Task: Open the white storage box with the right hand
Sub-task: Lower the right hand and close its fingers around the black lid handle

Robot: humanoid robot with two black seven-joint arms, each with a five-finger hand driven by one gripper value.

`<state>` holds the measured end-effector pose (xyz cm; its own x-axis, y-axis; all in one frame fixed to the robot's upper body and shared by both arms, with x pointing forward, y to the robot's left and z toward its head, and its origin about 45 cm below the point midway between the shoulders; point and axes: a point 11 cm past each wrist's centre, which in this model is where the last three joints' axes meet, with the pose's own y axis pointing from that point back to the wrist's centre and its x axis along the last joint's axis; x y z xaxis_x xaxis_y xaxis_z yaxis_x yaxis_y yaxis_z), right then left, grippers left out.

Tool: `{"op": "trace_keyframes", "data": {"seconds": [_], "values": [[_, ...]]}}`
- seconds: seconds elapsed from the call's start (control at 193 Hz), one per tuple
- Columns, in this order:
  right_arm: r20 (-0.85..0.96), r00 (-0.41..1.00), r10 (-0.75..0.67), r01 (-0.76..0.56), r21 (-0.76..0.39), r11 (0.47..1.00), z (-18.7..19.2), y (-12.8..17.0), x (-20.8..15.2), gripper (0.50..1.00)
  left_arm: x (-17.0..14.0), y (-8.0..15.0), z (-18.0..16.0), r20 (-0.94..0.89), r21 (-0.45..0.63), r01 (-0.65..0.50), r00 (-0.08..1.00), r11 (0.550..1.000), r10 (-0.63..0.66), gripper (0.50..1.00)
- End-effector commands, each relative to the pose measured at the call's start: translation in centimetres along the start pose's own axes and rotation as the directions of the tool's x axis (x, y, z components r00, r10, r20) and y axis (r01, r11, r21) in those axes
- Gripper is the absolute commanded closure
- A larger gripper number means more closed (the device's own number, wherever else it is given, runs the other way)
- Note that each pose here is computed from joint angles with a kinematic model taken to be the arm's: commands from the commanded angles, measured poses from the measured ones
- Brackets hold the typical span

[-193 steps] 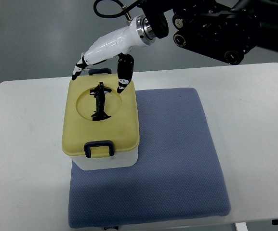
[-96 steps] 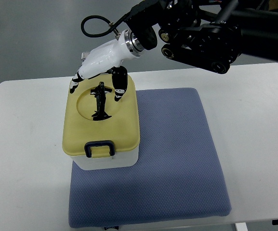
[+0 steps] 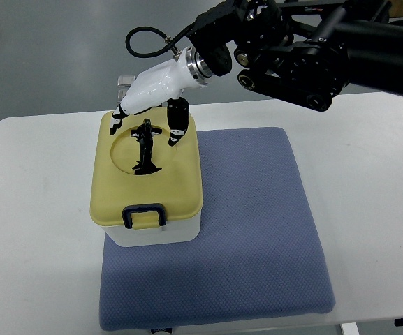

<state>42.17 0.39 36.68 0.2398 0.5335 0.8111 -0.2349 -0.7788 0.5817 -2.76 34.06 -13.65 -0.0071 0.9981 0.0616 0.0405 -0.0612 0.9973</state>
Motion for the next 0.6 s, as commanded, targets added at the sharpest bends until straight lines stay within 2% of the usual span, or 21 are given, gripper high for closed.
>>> {"op": "trace_keyframes", "data": {"seconds": [0.0,0.296,0.441,0.597], "values": [[0.002,1.000,-0.004,0.004,0.008,1.000,-0.24,-0.35,-0.23,0.668,0.00,0.00,-0.03,0.000,0.001,0.000,1.000,1.000,0.000,0.500],[0.003,1.000,0.002,-0.002,0.018,1.000,-0.47,-0.83,-0.47,0.746,0.00,0.00,0.06,0.000,-0.001,0.000,1.000,1.000,0.000,0.500],[0.002,1.000,0.007,-0.007,0.017,1.000,-0.44,-0.81,-0.39,0.840,-0.02,0.00,-0.03,0.000,0.001,0.002,1.000,1.000,-0.002,0.500],[0.001,1.000,0.009,-0.009,0.019,1.000,-0.50,-0.80,-0.32,0.901,0.00,0.00,-0.03,0.000,0.001,0.000,1.000,1.000,0.000,0.500]]}}
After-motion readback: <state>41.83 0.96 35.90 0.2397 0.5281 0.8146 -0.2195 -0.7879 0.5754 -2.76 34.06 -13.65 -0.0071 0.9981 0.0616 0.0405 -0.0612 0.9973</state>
